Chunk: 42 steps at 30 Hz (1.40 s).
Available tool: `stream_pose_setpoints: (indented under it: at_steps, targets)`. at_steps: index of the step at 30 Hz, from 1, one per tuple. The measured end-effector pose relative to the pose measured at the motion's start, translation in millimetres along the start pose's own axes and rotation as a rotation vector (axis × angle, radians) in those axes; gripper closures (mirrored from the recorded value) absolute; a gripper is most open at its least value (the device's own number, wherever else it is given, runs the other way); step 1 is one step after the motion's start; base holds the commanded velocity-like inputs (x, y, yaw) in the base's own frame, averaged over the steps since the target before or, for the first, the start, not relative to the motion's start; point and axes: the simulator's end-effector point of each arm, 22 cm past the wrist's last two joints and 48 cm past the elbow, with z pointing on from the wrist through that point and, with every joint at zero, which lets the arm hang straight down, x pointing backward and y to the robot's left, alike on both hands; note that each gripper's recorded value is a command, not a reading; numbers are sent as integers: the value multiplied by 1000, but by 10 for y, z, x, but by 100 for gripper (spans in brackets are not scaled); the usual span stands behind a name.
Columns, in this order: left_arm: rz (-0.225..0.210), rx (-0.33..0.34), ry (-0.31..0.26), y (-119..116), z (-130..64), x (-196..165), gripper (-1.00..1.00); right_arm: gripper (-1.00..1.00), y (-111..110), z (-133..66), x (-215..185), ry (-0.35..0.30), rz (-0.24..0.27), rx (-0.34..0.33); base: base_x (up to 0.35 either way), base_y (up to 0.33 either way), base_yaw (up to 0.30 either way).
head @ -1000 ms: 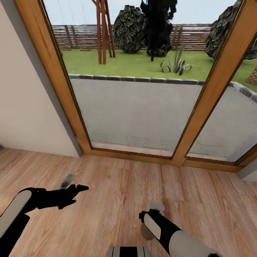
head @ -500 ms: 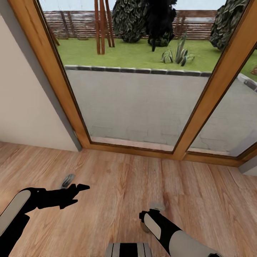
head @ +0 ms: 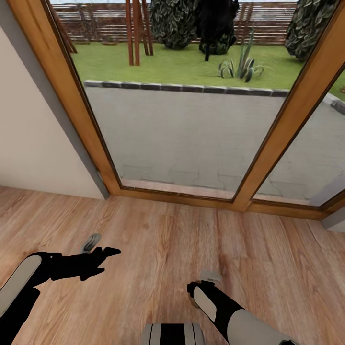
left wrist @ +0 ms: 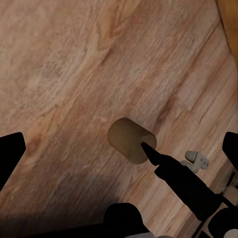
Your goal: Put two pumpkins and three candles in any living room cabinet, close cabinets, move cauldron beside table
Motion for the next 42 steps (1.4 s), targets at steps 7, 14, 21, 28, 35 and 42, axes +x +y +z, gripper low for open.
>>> stream_pose_setpoints:
  at_steps: [7,14,21,28,35,42]
  targets:
    - [-9,-9,11,59,58,17,-100,-100,40,60,60,11,1,-19,0,0,0]
    - [-9,-9,11,58,58,17,-100,-100,50,60,60,11,2,-24,0,0,0]
    - [-15,-15,20,101,104,35,-100,-100,42,104,111,23,1,-22,0,0,0]
    - [-13,-13,22,91,108,43,-100,-100,31,108,71,4,12,-20,0,0,0]
    - [-17,-18,27,121,137,52,-100,-100,26,138,97,8,13,-18,0,0,0]
    - [-21,-22,33,150,165,63,-100,-100,23,166,132,16,13,-17,0,0,0]
